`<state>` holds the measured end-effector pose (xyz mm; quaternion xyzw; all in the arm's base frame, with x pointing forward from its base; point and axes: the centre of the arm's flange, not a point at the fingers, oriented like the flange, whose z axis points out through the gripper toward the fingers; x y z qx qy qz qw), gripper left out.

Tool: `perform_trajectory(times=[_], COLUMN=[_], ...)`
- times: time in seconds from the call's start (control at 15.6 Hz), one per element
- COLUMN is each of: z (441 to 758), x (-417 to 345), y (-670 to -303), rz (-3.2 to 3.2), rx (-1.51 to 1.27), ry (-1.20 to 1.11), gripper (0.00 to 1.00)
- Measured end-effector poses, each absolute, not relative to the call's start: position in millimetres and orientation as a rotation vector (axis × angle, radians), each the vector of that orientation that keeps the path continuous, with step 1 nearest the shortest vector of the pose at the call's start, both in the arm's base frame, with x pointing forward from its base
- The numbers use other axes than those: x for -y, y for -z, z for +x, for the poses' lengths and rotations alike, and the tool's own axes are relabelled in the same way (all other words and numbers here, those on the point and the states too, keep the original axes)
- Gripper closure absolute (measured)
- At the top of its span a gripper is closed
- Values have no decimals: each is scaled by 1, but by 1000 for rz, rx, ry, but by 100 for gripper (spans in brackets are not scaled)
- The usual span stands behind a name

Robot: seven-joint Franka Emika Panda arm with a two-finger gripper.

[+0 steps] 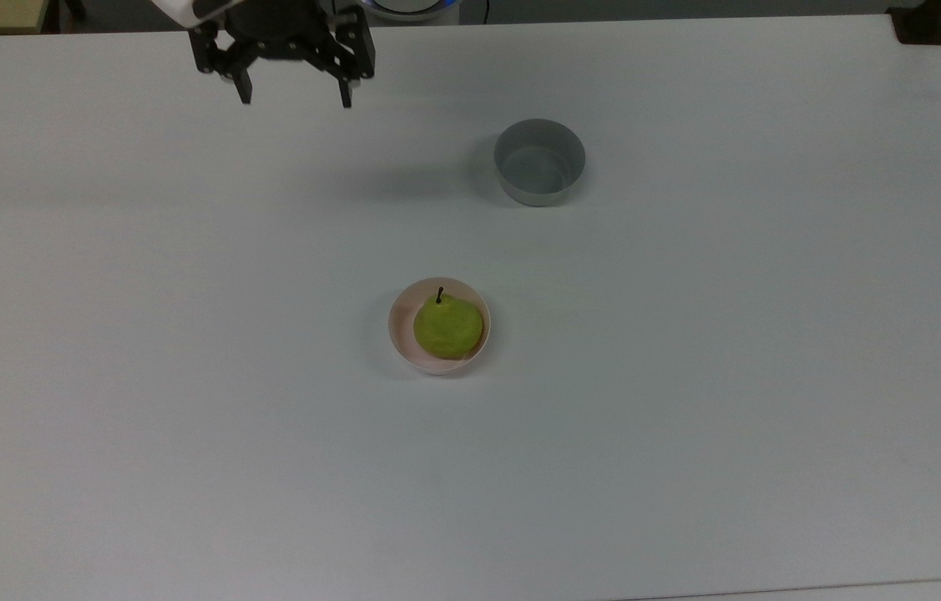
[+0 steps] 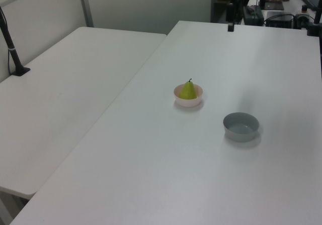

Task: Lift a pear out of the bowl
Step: 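Move the open gripper over the pink bowl and lower onto the pear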

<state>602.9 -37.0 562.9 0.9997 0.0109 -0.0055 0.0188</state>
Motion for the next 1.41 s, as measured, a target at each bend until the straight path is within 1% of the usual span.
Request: perform_trajectory(times=[0.26,0.45,0.58,0.96,1.41], z=[633,661,673,684,695], x=[-15,-53,-69,-78,-103], y=[-542,-520,-503,-456,-368], rz=[3076,3063,3056,3039,3002], rx=[-90,-12,-6,-26,-102], ry=[-54,-236,-286,-209,-67], gripper=[0,0,0,0,0])
